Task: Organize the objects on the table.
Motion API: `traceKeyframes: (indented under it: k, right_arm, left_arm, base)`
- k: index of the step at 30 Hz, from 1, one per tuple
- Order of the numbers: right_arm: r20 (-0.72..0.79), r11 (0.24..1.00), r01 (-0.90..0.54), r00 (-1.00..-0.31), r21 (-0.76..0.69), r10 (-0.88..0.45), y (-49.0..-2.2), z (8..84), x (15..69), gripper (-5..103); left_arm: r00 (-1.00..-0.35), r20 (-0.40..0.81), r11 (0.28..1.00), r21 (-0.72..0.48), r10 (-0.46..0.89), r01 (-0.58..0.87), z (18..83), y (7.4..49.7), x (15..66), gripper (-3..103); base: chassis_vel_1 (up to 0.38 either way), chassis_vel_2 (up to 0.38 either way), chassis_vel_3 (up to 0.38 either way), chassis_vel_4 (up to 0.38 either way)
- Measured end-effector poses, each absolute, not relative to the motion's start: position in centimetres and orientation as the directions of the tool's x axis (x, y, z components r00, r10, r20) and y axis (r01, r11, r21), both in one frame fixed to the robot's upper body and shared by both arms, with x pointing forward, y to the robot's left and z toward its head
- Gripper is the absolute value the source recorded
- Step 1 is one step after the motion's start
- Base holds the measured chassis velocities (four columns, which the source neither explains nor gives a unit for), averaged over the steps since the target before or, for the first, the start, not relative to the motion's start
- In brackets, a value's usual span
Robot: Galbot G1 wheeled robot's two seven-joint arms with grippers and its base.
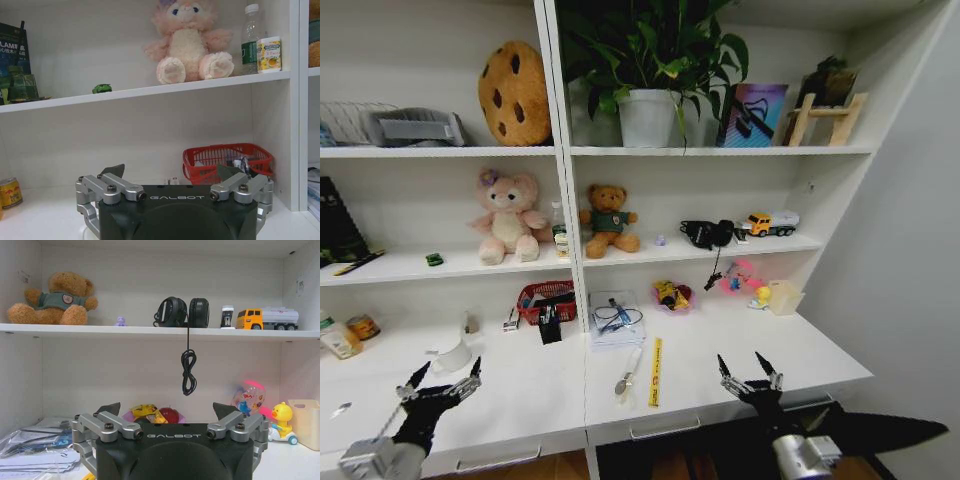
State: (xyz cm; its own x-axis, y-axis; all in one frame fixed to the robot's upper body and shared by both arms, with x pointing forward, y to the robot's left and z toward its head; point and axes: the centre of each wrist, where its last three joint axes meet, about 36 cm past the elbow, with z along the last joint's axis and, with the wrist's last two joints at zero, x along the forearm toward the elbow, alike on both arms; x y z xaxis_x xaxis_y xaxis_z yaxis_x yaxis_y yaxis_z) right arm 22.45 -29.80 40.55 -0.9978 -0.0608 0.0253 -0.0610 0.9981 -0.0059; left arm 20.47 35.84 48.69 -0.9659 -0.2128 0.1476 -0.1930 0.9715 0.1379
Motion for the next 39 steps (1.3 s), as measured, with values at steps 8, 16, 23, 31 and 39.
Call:
traceKeyframes:
  k: [8,16,23,31,39]
  right_arm:
    - [0.027,0.998,-0.061,-0.998,-0.005,-0.061,-29.81,40.52,22.49,100]
    - [0.027,0.998,-0.061,-0.998,-0.004,-0.06,-29.8,40.5,22.51,100]
    - [0.028,0.998,-0.06,-0.998,-0.003,-0.06,-29.8,40.49,22.52,100]
    - [0.029,0.998,-0.06,-0.998,-0.003,-0.06,-29.79,40.49,22.52,100]
    - [0.029,0.998,-0.06,-0.998,-0.003,-0.06,-29.8,40.49,22.53,100]
  left_arm:
    - [-0.966,0.148,0.971,0.138,-0.213,-0.193,48.69,35.84,20.47,100]
    - [-0.966,0.148,0.971,0.138,-0.213,-0.193,48.69,35.84,20.47,100]
    - [-0.966,0.148,0.971,0.138,-0.213,-0.193,48.69,35.84,20.47,100]
    - [-0.966,0.148,0.971,0.138,-0.213,-0.193,48.69,35.85,20.47,100]
    - [-0.966,0.148,0.971,0.138,-0.213,-0.193,48.69,35.84,20.47,100]
  base:
    - [0.025,0.025,-0.019,-0.027]
    - [0.159,0.145,-0.143,-0.158]
    - [0.253,0.241,-0.246,-0.242]
    - [0.239,0.25,-0.222,-0.244]
    - [0.071,0.116,-0.069,-0.114]
